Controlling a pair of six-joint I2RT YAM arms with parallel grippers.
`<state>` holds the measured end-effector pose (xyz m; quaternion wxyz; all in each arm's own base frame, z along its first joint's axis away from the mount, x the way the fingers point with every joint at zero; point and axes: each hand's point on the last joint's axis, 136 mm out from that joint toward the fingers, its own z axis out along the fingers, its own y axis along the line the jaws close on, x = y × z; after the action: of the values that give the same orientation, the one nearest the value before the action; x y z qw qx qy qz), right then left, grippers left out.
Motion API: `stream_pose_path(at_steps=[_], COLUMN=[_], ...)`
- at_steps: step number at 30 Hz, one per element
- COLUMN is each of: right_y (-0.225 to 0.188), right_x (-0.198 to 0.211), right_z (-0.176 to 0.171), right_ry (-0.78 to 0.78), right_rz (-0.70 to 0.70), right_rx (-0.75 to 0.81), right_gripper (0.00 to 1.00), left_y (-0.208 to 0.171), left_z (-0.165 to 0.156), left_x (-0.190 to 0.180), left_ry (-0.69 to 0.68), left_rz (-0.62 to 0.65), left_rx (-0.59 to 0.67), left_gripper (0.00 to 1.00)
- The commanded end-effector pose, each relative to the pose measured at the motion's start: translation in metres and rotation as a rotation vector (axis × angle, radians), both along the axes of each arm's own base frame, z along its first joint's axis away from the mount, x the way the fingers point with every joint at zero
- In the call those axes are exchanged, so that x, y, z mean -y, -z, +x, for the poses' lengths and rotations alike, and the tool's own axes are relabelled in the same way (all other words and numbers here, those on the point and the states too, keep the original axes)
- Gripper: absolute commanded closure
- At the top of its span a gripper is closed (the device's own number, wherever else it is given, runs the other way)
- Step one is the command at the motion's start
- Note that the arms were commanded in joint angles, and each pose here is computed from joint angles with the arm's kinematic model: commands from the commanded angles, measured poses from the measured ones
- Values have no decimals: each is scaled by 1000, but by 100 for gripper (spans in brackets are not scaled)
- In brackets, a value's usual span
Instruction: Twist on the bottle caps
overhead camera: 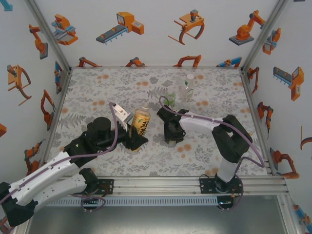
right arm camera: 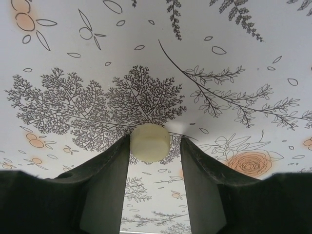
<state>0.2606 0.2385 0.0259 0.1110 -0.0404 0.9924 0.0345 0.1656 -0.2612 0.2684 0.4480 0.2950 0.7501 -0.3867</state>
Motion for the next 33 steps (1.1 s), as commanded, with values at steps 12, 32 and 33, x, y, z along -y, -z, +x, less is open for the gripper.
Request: stream_pose_path(at_steps=[12,32,33], right_y=[-4,-94,-105], right_x=[0,-11,-15], right_z=[5,0,-1], right_ry=[-3,-117,-153], right_rz=[0,201,237], right_rx=[45,195,223], right_gripper=[61,77,78], left_y=[-12,43,44], left_z=[3,-15,-19], left_x=[0,-12,-11], left_ry=[-10,144,181], left_rz=[-34,286,304], left_rx=[11,80,96], left_gripper=[96,94,94])
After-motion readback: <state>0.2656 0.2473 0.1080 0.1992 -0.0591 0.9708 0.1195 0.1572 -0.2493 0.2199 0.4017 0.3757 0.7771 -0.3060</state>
